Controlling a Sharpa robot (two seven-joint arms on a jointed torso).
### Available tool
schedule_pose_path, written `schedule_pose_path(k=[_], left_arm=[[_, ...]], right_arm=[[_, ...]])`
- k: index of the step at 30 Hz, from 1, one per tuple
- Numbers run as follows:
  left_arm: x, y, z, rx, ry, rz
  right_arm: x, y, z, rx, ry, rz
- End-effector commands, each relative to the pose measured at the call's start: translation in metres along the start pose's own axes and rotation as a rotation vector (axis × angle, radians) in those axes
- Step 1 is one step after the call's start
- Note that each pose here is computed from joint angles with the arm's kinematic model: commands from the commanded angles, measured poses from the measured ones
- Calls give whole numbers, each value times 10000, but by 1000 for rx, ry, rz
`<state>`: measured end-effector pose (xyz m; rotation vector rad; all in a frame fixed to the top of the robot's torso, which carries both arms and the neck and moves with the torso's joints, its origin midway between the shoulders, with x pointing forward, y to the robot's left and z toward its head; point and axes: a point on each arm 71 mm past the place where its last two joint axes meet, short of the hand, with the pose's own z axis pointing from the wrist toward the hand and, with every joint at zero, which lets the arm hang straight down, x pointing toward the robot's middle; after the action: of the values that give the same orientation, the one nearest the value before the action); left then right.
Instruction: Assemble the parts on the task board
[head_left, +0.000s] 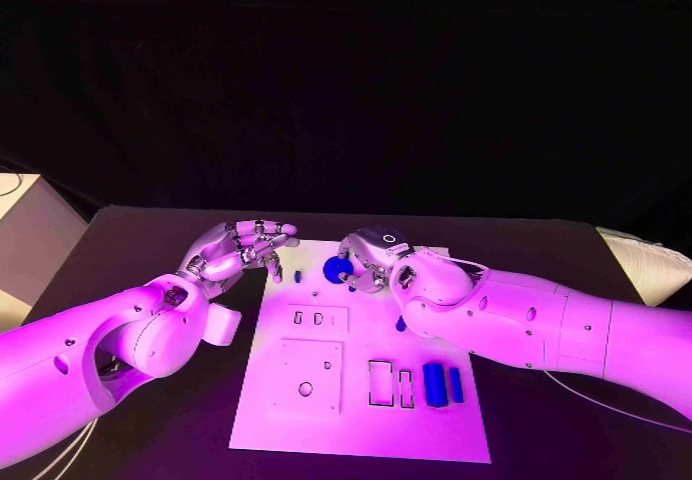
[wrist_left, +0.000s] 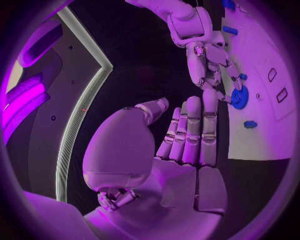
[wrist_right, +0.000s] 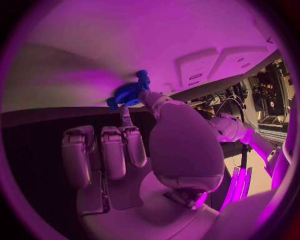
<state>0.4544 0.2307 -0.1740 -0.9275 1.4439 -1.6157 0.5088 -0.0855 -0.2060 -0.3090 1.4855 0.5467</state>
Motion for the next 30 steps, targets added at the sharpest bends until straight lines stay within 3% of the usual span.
schedule_pose_path(k=[1, 8, 20, 25, 30], left_arm=[[19, -5, 5, 4, 14, -12], [17, -4, 4, 3, 14, -13], [10, 1, 6, 1, 11, -13], [1, 3, 6, 1, 9, -12], [-13, 7, 5, 0, 3, -9]], right_arm=[[38, 4, -11, 0, 31, -12], [46, -12, -26, 5, 48, -12], [13, -42, -83, 7, 28, -3], [-48, -66, -122, -5, -40, 23], [-153, -90, -187, -62, -152, 104]])
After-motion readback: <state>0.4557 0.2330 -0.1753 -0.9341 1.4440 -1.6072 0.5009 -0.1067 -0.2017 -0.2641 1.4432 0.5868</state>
